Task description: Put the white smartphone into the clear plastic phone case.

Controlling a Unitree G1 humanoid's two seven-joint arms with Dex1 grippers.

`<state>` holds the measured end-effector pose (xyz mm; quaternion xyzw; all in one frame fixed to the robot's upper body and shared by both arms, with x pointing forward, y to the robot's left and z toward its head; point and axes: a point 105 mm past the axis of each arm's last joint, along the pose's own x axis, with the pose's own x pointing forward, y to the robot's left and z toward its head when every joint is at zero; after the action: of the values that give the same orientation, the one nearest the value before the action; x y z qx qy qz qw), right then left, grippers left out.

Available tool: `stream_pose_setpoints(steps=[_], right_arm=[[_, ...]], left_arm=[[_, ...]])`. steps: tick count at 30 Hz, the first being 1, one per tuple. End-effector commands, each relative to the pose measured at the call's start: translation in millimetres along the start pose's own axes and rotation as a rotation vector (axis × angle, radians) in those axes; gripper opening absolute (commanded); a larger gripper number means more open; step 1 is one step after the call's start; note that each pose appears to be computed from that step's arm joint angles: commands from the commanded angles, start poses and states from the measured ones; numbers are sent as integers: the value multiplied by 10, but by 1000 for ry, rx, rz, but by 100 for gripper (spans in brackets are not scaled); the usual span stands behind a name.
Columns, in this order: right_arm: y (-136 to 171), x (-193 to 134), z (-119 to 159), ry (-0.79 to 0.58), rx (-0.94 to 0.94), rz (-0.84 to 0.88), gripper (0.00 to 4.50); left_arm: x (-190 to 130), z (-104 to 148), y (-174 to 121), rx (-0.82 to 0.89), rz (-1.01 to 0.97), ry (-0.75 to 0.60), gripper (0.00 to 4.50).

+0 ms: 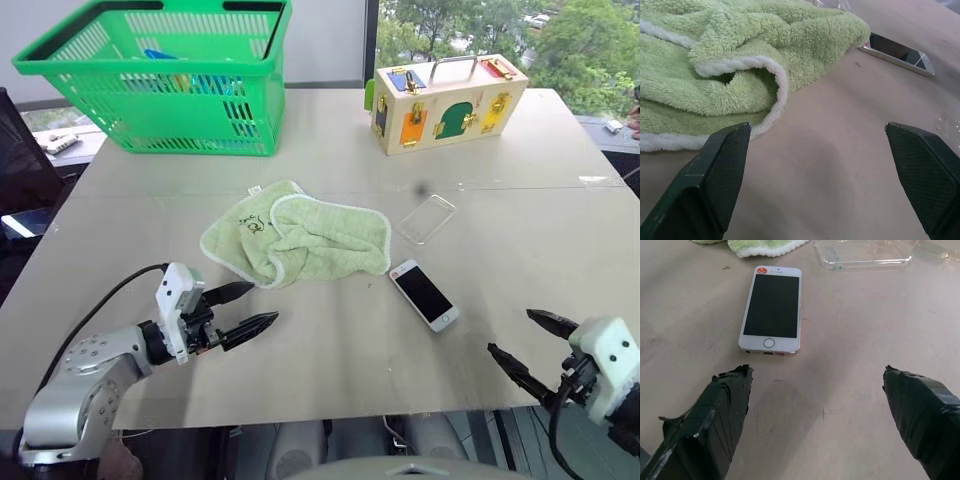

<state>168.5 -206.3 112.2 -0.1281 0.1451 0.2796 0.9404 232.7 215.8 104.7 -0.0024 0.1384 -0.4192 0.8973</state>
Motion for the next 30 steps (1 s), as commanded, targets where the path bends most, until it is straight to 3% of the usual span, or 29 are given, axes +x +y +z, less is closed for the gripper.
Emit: stream_pose_setpoints(steps=[1, 7, 9, 14, 16, 23, 26, 28, 30], right_arm=[[-67, -53, 105, -44, -55, -39, 450], [-164, 3, 395, -188, -124, -58, 450], [-21, -3, 629, -264, -157, 52, 450], [251, -55, 847, -300, -174, 250, 450], [302, -67, 889, -300, -181, 280, 450], [391, -48, 864, -265, -198, 285, 450], [401, -38, 864, -271, -192, 273, 450], [411, -30, 851, -268, -189, 271, 450], [420, -17, 832, -264, -186, 268, 450]], left_arm=[[52, 146, 21, 62, 17, -42, 443], [347, 516, 22, 172, 46, -140, 443], [454, 654, -8, 226, 28, -112, 443], [694, 759, -40, 331, -1, -9, 443], [815, 759, -17, 367, 1, 36, 443], [1153, 406, 361, 406, 68, 297, 443], [1191, 218, 443, 381, 66, 370, 364], [1183, 166, 457, 381, 59, 370, 274], [1174, 249, 499, 361, 89, 286, 188]])
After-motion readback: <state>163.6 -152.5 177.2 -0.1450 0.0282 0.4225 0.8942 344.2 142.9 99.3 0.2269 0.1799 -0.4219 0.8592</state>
